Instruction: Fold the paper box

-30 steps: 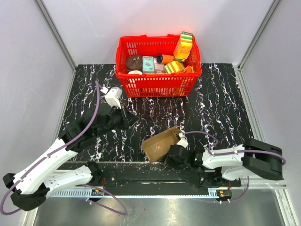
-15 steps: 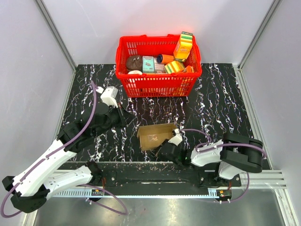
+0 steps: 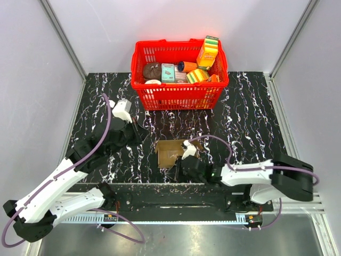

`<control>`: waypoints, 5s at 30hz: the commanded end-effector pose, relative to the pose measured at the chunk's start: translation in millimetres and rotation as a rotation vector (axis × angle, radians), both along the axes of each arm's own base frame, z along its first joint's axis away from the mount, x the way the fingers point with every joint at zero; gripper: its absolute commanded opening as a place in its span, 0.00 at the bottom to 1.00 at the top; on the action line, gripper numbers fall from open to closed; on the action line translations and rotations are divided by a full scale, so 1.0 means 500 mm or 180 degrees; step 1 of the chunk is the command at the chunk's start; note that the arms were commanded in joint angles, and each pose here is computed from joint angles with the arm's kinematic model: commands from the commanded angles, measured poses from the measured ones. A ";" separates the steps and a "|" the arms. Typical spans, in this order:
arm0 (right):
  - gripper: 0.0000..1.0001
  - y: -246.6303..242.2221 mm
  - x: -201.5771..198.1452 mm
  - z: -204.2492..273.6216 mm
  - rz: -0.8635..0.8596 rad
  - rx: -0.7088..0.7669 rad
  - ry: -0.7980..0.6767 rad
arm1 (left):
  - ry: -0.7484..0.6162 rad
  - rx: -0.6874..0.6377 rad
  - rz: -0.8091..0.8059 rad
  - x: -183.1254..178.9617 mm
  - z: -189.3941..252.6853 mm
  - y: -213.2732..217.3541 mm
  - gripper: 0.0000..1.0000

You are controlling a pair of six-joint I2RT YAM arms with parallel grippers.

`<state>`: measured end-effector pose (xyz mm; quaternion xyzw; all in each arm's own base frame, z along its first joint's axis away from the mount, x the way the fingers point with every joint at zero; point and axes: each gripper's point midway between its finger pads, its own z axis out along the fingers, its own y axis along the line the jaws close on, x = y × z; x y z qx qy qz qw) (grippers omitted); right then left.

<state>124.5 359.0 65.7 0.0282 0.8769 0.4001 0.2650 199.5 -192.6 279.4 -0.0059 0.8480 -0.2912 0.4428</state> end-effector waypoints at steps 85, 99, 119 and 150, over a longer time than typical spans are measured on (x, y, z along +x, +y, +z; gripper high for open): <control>0.25 -0.338 0.161 0.076 -0.0185 -0.0467 0.0536 | 0.1378 -0.0031 -0.0185 0.025 -0.350 -0.054 0.03; 0.27 -0.374 0.169 0.058 -0.0337 -0.0801 0.0511 | 0.1024 -0.0529 -0.2327 -0.134 -0.163 -0.165 0.05; 0.59 -0.371 0.207 0.173 -0.0639 -0.0562 0.0172 | 0.1081 -0.0107 -0.0385 0.212 -0.138 0.008 0.69; 0.70 -0.236 0.190 0.123 -0.0438 -0.0008 0.1541 | 0.1683 -0.0273 -0.1109 0.109 -0.272 -0.082 0.73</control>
